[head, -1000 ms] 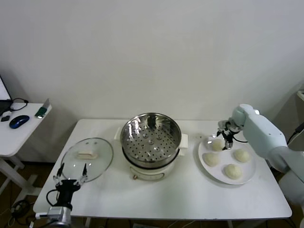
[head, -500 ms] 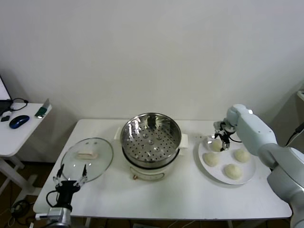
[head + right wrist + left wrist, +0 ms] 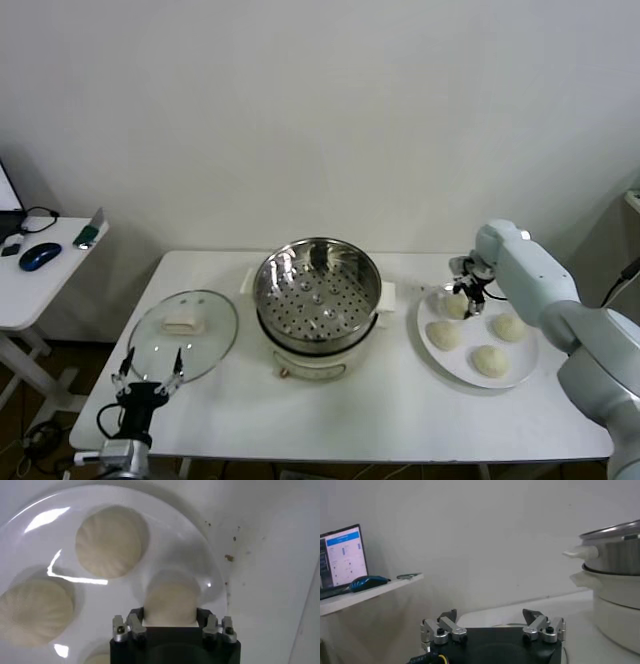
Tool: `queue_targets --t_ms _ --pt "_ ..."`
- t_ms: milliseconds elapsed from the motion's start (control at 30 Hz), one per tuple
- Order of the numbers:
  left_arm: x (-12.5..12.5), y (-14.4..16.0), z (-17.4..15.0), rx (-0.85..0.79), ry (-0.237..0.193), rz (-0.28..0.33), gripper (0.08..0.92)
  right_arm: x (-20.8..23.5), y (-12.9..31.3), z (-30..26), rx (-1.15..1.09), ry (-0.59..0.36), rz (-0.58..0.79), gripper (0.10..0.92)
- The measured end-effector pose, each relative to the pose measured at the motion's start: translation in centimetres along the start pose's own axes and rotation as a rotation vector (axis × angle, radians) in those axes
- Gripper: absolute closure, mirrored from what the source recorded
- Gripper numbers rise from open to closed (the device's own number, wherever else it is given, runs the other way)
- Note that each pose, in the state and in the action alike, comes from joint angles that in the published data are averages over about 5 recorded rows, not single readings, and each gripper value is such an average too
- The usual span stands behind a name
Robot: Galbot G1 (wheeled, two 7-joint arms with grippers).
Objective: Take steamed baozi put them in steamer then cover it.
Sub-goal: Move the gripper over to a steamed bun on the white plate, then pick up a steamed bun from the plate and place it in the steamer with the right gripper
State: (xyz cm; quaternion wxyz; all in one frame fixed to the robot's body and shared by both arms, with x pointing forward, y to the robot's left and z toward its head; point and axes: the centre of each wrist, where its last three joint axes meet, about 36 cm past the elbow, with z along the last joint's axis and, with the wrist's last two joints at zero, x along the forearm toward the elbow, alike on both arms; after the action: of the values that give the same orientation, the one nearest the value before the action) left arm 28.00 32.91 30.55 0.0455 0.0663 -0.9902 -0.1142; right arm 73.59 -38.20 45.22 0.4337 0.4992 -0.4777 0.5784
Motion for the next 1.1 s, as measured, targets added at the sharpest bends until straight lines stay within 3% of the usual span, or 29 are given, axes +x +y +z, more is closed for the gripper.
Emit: queue_targets --t_ms 267,500,900,1100 --pt "0.4 0.1 -0.1 -0.002 0.0 -0.003 0.177 1.9 -0.7 0.2 0.017 -0.01 0.025 0.386" --pt "0.8 0.2 -0.2 0.0 -0.001 -0.003 0.177 7.5 -3.5 -1.8 0.113 -0.03 0.079 0.38" --pt "1.9 -0.3 -0.3 0.009 -0.002 0.01 0.177 22.8 -9.3 -14.1 0.485 -0.086 0.186 0.377" --pt "2.3 -0.6 -0.5 0.018 0.0 0.016 0.177 27.2 -9.9 -21.7 0.714 -0.083 0.214 0.377"
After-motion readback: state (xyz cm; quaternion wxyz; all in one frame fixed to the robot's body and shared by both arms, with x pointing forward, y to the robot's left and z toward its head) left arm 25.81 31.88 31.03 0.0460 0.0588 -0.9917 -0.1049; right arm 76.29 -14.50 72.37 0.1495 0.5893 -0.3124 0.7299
